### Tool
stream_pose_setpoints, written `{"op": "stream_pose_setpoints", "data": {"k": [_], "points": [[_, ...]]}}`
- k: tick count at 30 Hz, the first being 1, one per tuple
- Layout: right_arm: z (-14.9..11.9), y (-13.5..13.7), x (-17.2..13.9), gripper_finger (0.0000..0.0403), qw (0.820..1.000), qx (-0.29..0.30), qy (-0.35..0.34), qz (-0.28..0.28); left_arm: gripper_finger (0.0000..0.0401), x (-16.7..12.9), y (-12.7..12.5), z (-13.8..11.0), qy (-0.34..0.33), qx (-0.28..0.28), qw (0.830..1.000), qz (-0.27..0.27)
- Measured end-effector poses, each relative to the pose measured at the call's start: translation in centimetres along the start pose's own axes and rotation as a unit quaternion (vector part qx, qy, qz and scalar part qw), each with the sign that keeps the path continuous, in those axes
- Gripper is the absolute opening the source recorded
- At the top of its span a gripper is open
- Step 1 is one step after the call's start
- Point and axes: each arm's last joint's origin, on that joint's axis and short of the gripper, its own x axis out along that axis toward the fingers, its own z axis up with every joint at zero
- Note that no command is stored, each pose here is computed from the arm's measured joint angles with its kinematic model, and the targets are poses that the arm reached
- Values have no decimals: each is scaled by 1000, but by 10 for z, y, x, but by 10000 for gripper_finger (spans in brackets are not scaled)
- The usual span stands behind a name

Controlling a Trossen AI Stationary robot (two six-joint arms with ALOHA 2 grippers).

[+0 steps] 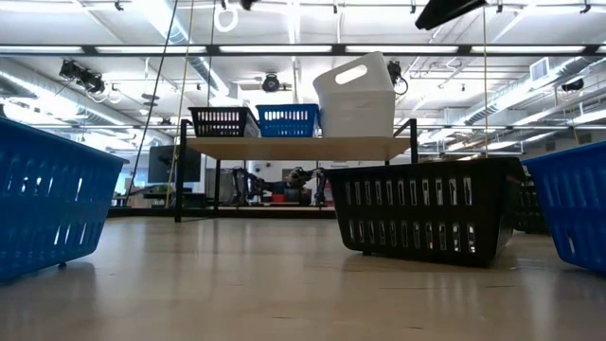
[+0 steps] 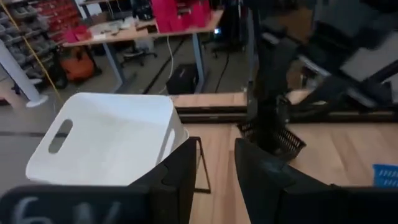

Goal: Stack baskets on shelf by color
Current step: Stack the top white bin on top of the other white bin on the shelf

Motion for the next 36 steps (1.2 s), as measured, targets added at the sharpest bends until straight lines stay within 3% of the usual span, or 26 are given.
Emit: {"op": "stream_pose_setpoints", "data": {"k": [3, 9, 13, 17, 24, 30, 36], "points": [[12, -17, 7, 191, 1000, 10, -1, 9, 117, -16, -2, -8, -30, -14, 999, -3], [49, -43, 30, 191, 994, 18, -56, 96, 117, -40, -12, -31, -107, -16, 994, -12], [76, -64, 44, 191, 996, -31, -56, 55, 117, -51, -18, -47, -153, -20, 988, -17], [104, -86, 63, 191, 998, -53, -2, 46, 117, -59, -18, -59, -179, -27, 983, -15], [138, -99, 97, 191, 987, -98, 105, 74, 117, -63, -19, -72, -165, -22, 986, -15], [153, -102, 123, 191, 965, -143, 196, 98, 117, -73, -16, -69, -167, -6, 986, -2], [159, -97, 140, 191, 950, -167, 236, 115, 117, -87, -12, -67, -168, -4, 986, 17]]}}
